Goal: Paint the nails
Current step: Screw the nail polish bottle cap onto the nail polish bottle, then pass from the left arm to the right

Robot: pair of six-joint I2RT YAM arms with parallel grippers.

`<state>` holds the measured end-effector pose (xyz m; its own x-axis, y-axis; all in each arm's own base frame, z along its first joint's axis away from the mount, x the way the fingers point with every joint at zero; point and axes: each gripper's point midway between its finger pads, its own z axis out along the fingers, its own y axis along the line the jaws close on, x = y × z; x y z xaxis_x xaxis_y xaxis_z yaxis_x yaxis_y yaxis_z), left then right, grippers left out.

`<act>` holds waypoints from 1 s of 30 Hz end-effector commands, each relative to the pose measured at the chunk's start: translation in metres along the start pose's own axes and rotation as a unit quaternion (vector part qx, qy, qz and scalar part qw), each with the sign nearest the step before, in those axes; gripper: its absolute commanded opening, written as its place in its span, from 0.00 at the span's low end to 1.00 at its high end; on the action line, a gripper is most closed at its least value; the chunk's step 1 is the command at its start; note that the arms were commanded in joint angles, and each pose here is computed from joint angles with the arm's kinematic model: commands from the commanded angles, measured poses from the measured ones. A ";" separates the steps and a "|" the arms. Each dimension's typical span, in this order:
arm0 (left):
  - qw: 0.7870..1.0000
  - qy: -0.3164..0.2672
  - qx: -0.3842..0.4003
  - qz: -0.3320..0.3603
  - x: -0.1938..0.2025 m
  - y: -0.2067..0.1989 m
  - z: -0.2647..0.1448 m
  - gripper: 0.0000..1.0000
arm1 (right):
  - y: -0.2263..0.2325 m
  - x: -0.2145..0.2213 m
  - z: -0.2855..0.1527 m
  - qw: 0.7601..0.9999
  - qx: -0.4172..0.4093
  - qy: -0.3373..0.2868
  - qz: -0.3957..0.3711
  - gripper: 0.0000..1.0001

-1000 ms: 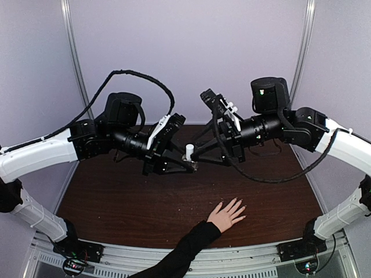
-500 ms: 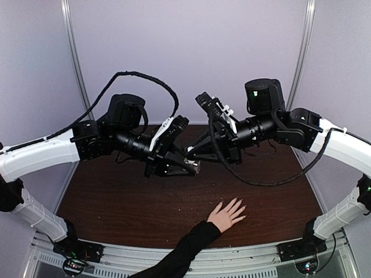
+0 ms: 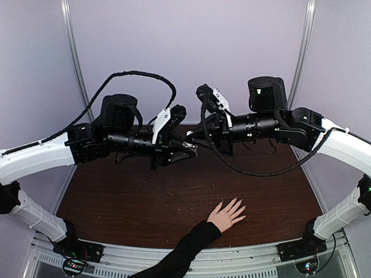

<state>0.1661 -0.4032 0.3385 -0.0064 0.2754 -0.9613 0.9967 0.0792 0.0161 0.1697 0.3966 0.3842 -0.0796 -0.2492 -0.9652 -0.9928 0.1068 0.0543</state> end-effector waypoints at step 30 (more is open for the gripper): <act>0.998 0.002 0.044 0.041 -0.009 -0.004 0.014 0.00 | -0.008 0.003 -0.009 0.998 0.022 0.028 0.046 0.37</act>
<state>0.1684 -0.4145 0.3273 0.0340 0.3166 -0.9479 0.9992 0.0086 0.0387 0.1791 0.3838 0.3745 -0.1798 -0.3014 -0.9364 -0.9725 0.1979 0.1230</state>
